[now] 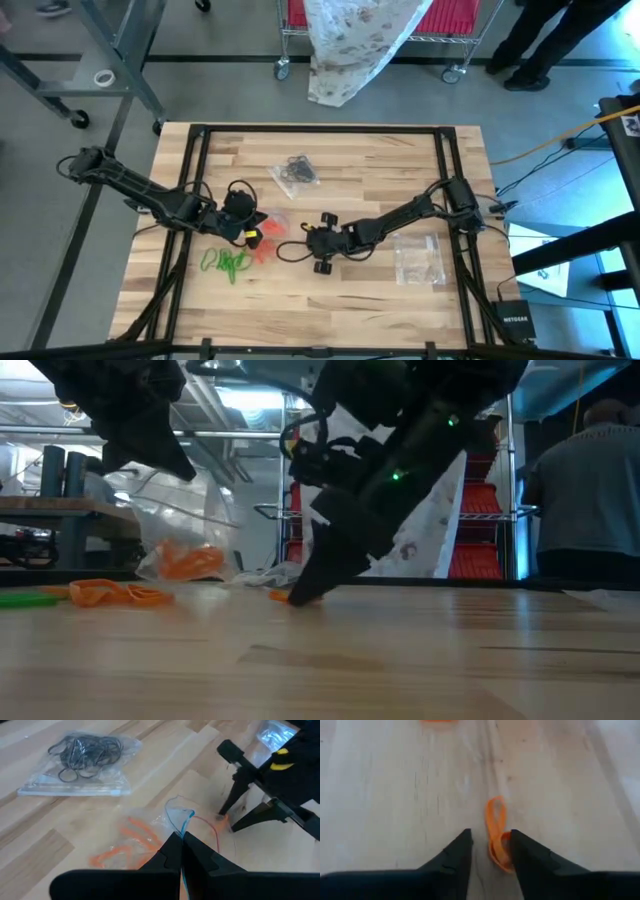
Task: Sort rubber bands
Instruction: Put the orange rubber band into the transparent zip bag
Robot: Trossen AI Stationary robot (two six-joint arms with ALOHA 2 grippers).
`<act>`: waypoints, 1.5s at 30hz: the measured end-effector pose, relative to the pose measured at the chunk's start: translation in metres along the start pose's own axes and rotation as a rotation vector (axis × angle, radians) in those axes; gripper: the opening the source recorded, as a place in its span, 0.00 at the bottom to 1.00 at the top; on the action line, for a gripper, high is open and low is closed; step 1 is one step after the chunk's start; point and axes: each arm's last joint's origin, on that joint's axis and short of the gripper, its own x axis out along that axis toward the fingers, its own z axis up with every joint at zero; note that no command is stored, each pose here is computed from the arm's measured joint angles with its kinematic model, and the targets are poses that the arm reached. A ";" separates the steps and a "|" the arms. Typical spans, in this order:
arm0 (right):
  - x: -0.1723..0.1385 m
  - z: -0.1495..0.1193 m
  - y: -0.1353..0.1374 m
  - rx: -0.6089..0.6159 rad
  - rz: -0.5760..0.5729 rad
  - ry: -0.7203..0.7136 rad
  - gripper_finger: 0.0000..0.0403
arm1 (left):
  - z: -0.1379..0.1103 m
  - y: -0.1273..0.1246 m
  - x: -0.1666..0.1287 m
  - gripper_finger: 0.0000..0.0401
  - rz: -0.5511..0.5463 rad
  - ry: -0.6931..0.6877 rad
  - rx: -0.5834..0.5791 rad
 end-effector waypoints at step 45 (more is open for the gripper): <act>-0.036 0.099 -0.019 0.048 0.124 -0.451 0.33 | 0.005 -0.006 0.000 0.00 -0.052 -0.047 -0.034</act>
